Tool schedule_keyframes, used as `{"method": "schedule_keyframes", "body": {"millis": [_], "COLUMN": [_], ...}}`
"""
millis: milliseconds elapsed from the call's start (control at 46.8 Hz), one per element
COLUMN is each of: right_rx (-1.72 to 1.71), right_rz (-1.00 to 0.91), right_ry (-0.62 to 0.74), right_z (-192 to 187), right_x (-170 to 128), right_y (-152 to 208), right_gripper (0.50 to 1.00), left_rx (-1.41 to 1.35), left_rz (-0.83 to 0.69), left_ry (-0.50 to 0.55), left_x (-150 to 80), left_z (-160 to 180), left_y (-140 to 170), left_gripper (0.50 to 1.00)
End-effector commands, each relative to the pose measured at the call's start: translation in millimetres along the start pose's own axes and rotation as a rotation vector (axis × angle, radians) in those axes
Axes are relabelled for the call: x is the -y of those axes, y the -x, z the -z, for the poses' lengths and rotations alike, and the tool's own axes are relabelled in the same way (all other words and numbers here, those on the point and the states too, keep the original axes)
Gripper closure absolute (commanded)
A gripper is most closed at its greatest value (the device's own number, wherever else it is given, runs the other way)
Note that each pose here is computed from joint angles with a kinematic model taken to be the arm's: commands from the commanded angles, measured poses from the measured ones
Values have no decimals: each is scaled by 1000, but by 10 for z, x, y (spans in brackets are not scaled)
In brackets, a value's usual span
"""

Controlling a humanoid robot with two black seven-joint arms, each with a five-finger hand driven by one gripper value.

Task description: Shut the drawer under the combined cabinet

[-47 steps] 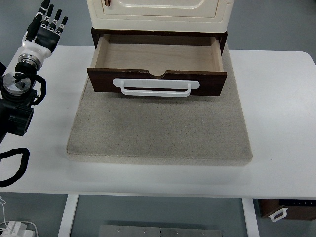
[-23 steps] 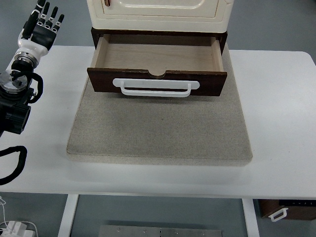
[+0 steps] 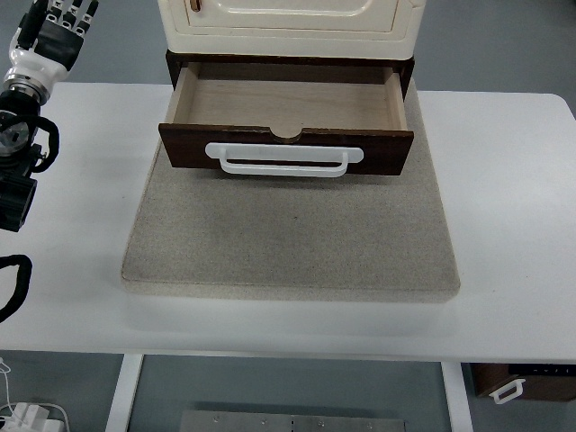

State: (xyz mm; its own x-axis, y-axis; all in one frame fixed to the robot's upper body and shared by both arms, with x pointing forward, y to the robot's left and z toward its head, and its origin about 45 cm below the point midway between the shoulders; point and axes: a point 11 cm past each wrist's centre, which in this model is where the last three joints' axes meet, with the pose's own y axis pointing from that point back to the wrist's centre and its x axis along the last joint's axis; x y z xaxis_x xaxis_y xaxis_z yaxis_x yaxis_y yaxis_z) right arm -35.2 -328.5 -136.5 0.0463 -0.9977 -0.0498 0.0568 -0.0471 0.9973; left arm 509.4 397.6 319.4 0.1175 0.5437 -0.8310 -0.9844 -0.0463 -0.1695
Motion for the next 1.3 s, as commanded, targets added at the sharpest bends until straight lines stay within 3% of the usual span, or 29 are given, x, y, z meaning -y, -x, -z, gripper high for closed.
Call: {"method": "schedule_keyframes", "body": {"millis": [0,278,641,941,1283], "right_rx": [0,0,0,0,0], "right_rz": [0,0,0,0,0], "right_ry": [0,0,0,0,0], "right_z": [1,1,1,1,1], "right_x": [0,0,0,0,0], "right_y": [-1,-1,-1,-1,-1], "right_gripper": [548,548,548,548,548], "left_rx": [8,91,311,546,795], "left_rz": [30,183,403,613,923], "left_ry": [6,61,156,131,-41], "left_x": [38,85,-94,-333,-813], "left_z": [-52,-533,-1249,-1126,-207], "left_y": [136,909,1832,2611,3327], "left_gripper": [500,500,500,500,500]}}
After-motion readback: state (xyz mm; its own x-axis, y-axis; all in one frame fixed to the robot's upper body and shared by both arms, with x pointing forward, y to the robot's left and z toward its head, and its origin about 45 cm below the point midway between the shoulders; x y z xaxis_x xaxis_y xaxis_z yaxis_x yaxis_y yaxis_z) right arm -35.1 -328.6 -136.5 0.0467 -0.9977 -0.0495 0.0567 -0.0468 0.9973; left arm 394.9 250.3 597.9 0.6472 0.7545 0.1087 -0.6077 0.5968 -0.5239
